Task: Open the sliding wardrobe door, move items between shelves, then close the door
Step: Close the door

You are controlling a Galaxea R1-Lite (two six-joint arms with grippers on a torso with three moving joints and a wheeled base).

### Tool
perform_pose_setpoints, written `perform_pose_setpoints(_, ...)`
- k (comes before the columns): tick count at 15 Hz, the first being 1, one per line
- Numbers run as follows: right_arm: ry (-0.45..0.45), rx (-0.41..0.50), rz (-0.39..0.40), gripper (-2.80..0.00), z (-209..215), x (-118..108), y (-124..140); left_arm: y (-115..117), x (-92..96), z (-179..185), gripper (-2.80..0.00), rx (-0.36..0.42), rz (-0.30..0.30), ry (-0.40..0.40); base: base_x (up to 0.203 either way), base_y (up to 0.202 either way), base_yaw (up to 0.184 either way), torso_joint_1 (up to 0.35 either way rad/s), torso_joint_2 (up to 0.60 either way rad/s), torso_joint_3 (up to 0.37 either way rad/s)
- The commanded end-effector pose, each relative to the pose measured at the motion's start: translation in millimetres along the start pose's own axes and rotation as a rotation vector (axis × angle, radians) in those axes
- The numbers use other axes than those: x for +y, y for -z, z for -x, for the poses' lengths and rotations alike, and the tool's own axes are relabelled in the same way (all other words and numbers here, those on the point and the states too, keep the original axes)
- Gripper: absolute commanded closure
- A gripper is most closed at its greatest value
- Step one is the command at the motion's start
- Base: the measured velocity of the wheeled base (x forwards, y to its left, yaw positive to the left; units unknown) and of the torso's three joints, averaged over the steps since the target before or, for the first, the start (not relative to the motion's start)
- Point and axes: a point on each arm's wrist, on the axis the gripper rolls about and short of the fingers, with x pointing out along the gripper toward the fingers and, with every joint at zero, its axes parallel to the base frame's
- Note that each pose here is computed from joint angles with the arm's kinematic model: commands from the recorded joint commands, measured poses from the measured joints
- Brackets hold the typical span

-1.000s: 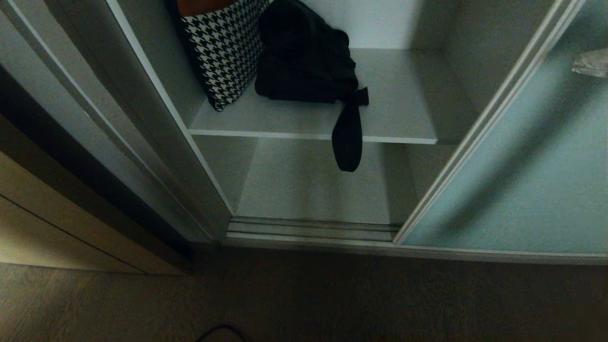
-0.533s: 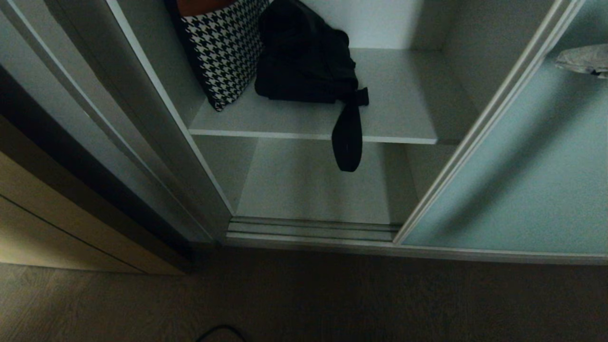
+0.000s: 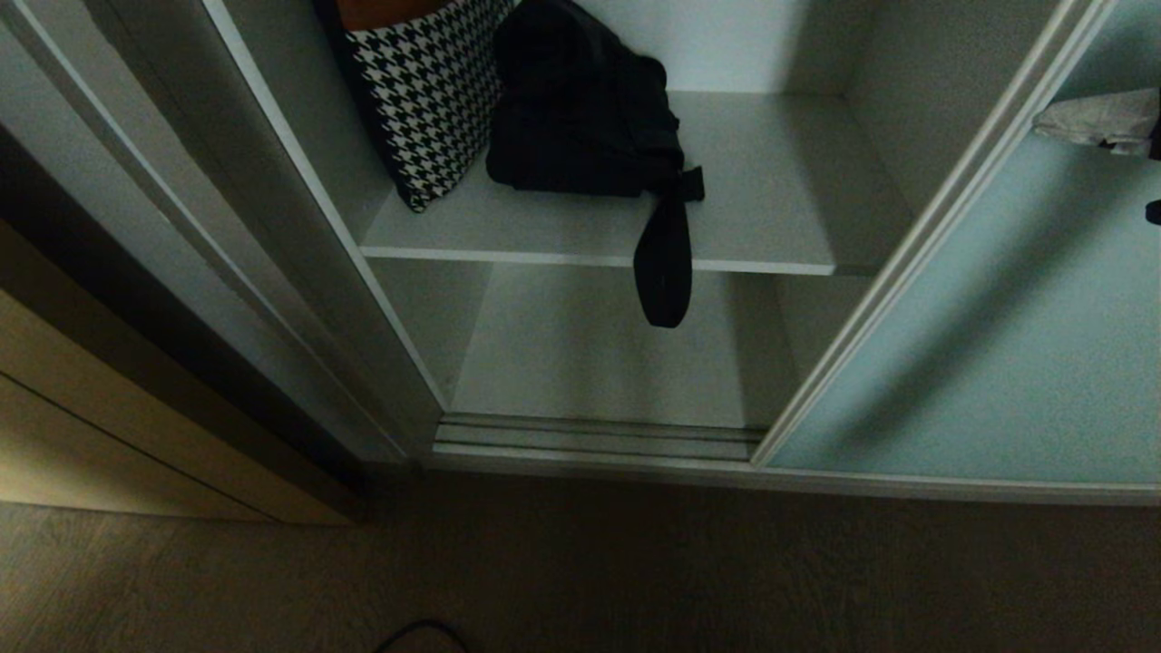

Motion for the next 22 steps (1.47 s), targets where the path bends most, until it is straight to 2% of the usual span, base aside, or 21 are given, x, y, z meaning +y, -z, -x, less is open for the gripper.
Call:
perform_pose_setpoints(1,-0.004,0.005,-0.003,0.00,-2.4,-2.1,0.3,0.3,0.0,-0.2,0.00,0.002,0.000,-0.001,0.000,0.000,0.000,0.000,0.00,0.000)
perform_pose_setpoints(5,-0.015,-0.003,0.010,0.00,-3.8,-1.8,-1.3,0.4,0.0,-0.1,0.00,0.001,0.000,-0.001,0.000,0.000,0.000,0.000,0.00,0.000)
perform_pose_setpoints(10,-0.096,0.021,0.041,0.00,-13.5,12.0,7.2,0.4,0.0,-0.1,0.00,0.001,0.000,-0.001,0.000,0.000,0.000,0.000,0.00,0.000)
perform_pose_setpoints(18,-0.278,0.203,0.032,0.00,-45.3,49.9,50.1,0.3,0.0,-0.2,0.00,0.002,0.000,-0.001,0.000,0.000,0.000,0.000,0.00,0.000)
perform_pose_setpoints(19,-0.293,0.215,0.042,0.00,-44.3,54.6,55.3,0.4,0.0,-0.1,0.00,0.001,0.000,-0.001,0.000,0.000,0.000,0.000,0.00,0.000)
perform_pose_setpoints(22,-0.336,0.199,0.072,0.00,-6.5,71.4,63.0,0.4,0.0,-0.1,0.00,0.001,0.000,-0.001,0.000,0.000,0.000,0.000,0.00,0.000)
